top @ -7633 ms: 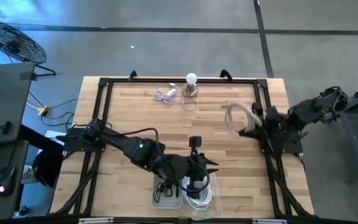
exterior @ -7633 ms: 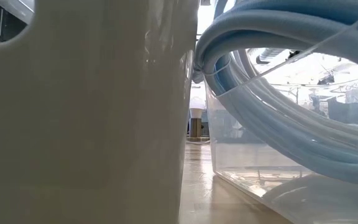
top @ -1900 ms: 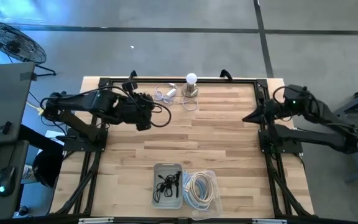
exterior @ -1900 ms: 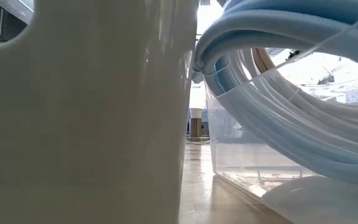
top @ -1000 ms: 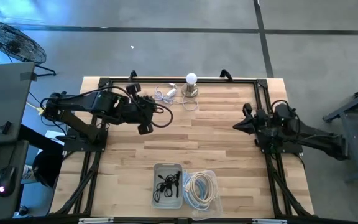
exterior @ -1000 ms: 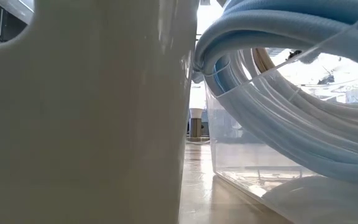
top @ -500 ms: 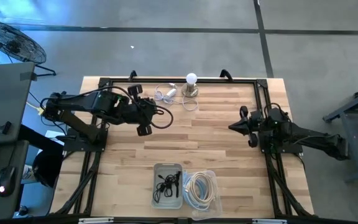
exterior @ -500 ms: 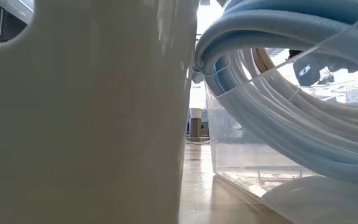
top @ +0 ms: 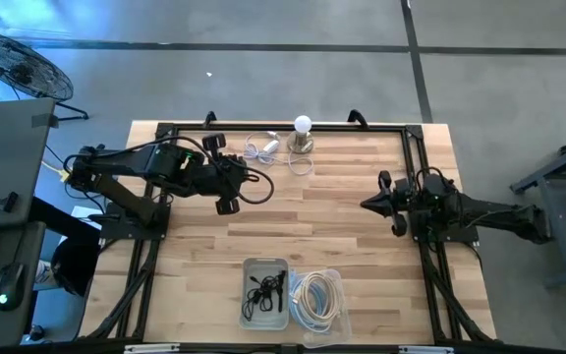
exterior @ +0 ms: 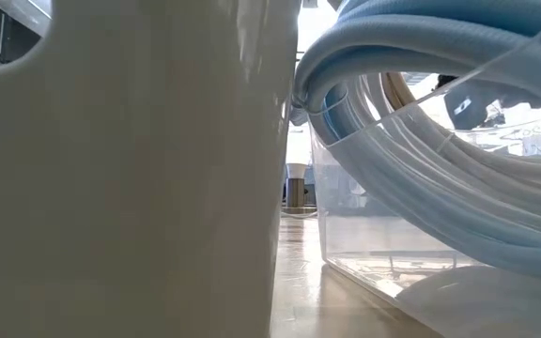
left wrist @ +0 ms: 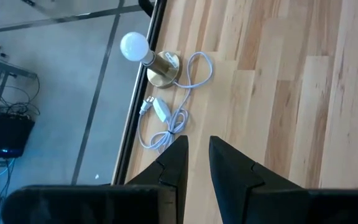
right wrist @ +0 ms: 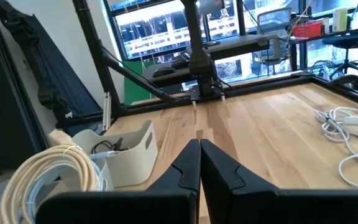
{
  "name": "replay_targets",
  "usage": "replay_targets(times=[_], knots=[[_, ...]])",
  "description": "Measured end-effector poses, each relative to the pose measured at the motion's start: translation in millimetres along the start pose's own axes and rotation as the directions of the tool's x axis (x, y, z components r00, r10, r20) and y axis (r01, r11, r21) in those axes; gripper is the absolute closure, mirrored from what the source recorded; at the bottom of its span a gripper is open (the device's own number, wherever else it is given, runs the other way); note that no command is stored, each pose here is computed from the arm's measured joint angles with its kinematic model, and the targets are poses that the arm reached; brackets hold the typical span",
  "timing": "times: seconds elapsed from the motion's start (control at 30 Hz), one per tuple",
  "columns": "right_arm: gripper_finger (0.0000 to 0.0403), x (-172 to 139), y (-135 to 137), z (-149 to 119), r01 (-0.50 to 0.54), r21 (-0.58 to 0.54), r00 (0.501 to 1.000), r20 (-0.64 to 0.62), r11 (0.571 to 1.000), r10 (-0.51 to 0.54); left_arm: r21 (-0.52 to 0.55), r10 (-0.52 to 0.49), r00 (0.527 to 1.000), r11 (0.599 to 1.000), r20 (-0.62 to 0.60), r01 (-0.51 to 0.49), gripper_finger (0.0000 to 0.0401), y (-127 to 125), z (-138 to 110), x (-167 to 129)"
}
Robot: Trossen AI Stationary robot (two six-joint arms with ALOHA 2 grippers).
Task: Pick & Place USB Port
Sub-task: Return to Home Position
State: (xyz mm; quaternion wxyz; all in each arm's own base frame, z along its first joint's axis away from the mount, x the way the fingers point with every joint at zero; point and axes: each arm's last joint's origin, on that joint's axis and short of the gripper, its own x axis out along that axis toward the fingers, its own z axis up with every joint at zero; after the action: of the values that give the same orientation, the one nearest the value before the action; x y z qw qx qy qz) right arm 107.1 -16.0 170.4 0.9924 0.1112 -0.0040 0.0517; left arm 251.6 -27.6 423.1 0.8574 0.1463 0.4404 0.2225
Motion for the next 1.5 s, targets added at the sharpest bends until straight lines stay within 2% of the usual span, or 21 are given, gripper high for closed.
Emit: replay_targets(times=[0.67, 0.87, 1.0, 1.23, 1.37, 1.5], knots=[[0.0403, 3.1, 8.8, -7.4, 0.069, -0.044, 0.997, -0.038, 0.997, -0.070, -0.010, 0.002, 1.000, 1.000, 0.019, -0.002, 0.0339, -0.1, 2.1, 0.0], [0.0403, 3.1, 8.6, -7.3, 0.078, 0.014, 0.996, -0.035, 0.997, -0.078, -0.027, 0.007, 0.999, 1.000, 0.042, -0.005, 0.0339, -0.2, 4.6, -0.1], [0.0403, 3.1, 8.6, -7.3, 0.077, -0.004, 0.996, -0.035, 0.997, -0.078, -0.033, 0.008, 0.997, 0.999, 0.071, -0.006, 0.0339, -0.4, 8.1, -0.1], [0.0402, 3.1, 8.6, -7.3, 0.077, -0.013, 0.996, -0.035, 0.997, -0.077, 0.028, 0.003, 0.996, 1.000, 0.088, -0.006, 0.0339, -0.7, 9.9, -0.3], [0.0402, 3.1, 8.6, -7.3, 0.077, -0.012, 0.996, -0.035, 0.997, -0.077, 0.101, -0.025, 0.994, 0.995, 0.106, 0.014, 0.0339, -4.4, 11.2, -2.5], [0.0402, 3.1, 8.6, -7.3, 0.076, -0.012, 0.996, -0.035, 0.997, -0.077, 0.197, -0.151, 0.968, 0.974, 0.199, 0.112, 0.0339, -9.4, 21.3, -5.4]])
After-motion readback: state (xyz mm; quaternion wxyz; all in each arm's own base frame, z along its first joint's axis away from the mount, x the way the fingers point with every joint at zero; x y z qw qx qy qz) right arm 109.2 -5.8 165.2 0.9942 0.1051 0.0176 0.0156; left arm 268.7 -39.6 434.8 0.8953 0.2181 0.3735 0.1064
